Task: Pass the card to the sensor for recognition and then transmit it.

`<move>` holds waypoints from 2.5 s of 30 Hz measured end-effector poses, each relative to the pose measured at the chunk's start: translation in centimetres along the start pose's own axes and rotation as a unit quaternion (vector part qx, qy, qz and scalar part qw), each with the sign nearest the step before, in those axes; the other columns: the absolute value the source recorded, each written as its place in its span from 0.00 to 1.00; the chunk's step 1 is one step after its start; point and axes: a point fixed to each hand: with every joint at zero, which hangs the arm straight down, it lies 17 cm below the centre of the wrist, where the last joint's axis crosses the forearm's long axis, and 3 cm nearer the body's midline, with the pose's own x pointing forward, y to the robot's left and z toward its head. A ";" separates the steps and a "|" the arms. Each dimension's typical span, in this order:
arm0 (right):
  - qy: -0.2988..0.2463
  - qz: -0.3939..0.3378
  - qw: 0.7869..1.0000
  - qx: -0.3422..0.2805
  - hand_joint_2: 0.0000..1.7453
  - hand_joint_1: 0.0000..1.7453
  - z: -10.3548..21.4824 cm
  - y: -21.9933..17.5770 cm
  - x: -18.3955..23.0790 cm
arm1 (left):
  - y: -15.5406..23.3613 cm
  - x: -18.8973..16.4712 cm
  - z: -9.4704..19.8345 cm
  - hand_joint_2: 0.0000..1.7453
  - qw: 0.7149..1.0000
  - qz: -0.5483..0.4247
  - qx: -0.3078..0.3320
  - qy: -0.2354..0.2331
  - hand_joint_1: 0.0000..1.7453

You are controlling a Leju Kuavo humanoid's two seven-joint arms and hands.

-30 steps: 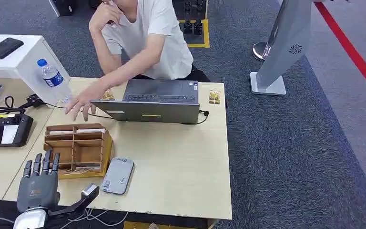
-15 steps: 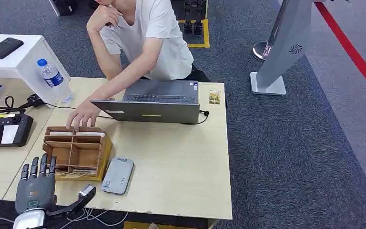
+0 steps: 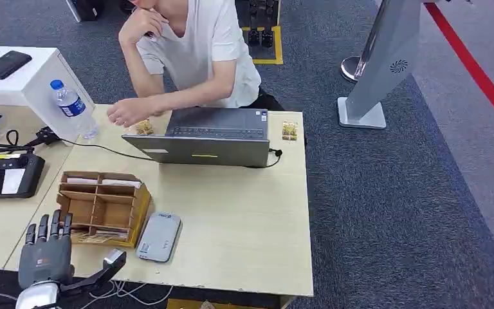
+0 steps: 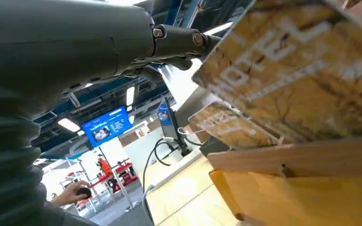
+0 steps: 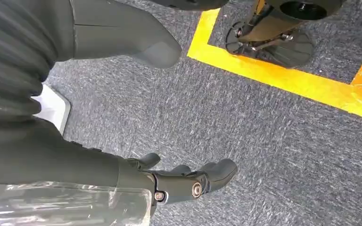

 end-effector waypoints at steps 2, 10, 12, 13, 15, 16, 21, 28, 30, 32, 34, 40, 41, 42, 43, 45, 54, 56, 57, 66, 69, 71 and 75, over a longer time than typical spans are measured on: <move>-0.001 0.001 1.000 0.001 1.00 0.00 0.0 0.1 0.0 | -0.3 0.0 0.0 1.00 1.000 -0.001 -0.004 0.001 0.00; -0.003 0.006 1.000 0.003 1.00 0.00 0.0 0.2 0.2 | -0.3 1.1 -0.2 1.00 1.000 0.002 -0.013 0.005 0.00; -0.003 0.006 1.000 0.003 1.00 0.00 0.0 0.2 0.2 | -0.2 1.7 -0.1 1.00 1.000 0.003 -0.015 0.000 0.00; -0.003 0.006 1.000 0.003 1.00 0.00 0.0 0.2 0.2 | -0.1 2.0 -0.1 1.00 1.000 0.004 -0.014 -0.003 0.00; -0.004 0.006 1.000 0.003 1.00 0.00 0.0 0.2 0.2 | 0.0 2.5 0.0 1.00 1.000 0.006 -0.013 -0.007 0.00; -0.004 0.006 1.000 0.003 1.00 0.00 0.0 0.2 0.3 | 0.1 2.6 0.0 1.00 1.000 0.007 -0.013 -0.008 0.00; -0.004 0.006 1.000 0.003 1.00 0.00 0.0 0.2 0.3 | 0.2 3.1 0.1 1.00 1.000 0.009 -0.013 -0.012 0.00; -0.004 0.006 1.000 0.003 1.00 0.00 0.0 0.2 0.3 | 0.3 3.6 0.2 1.00 1.000 0.009 -0.013 -0.018 0.00; -0.004 0.007 1.000 0.002 1.00 0.00 0.0 0.2 0.3 | 0.5 3.8 0.1 1.00 1.000 0.010 -0.012 -0.020 0.00; -0.004 0.008 1.000 0.001 1.00 0.00 0.0 0.1 0.3 | 0.6 4.0 0.1 1.00 1.000 0.010 -0.011 -0.020 0.00; -0.004 0.008 1.000 -0.001 1.00 0.00 0.0 0.1 0.3 | 0.9 4.2 0.2 1.00 1.000 0.012 -0.008 -0.019 0.00; -0.006 0.009 1.000 -0.002 1.00 0.00 0.0 0.1 0.3 | 3.2 5.3 -0.2 1.00 0.999 0.019 0.013 -0.030 0.00; -0.007 0.009 1.000 -0.001 1.00 0.00 0.0 0.2 0.4 | 3.5 5.6 -0.3 1.00 0.999 0.020 0.015 -0.035 0.00; -0.008 0.010 1.000 -0.001 1.00 0.00 0.0 0.2 0.4 | 3.7 5.8 -0.4 1.00 0.999 0.021 0.018 -0.037 0.00; -0.008 0.010 1.000 -0.001 1.00 0.00 0.0 0.2 0.4 | 4.0 6.0 -0.5 1.00 0.999 0.023 0.021 -0.038 0.00; -0.008 0.010 1.000 0.000 1.00 0.00 0.0 0.3 0.4 | 4.2 6.2 -0.6 1.00 0.999 0.025 0.025 -0.040 0.00; -0.012 0.013 1.000 0.002 1.00 0.00 0.0 0.4 0.6 | 4.4 6.7 -0.6 1.00 0.998 0.027 0.027 -0.047 0.00; -0.012 0.013 1.000 0.002 1.00 0.00 0.0 0.4 0.7 | 4.5 6.7 -0.7 1.00 0.998 0.027 0.028 -0.047 0.00; -0.012 0.014 1.000 0.002 1.00 0.00 0.0 0.4 0.7 | 4.5 6.7 -0.7 1.00 0.998 0.027 0.028 -0.047 0.00; -0.013 0.014 1.000 0.003 1.00 0.00 0.0 0.5 0.7 | 4.3 6.8 -0.7 1.00 0.998 0.026 0.027 -0.048 0.00; -0.013 0.014 1.000 0.004 1.00 0.00 0.0 0.6 0.7 | 4.3 6.8 -0.7 1.00 0.998 0.025 0.026 -0.048 0.00; -0.013 0.014 1.000 0.004 1.00 0.00 0.0 0.6 0.7 | 4.2 6.8 -0.7 1.00 0.998 0.025 0.026 -0.048 0.00; -0.014 0.016 1.000 0.005 1.00 0.00 0.0 0.6 0.7 | 4.2 7.0 -0.7 1.00 0.998 0.028 0.027 -0.049 0.00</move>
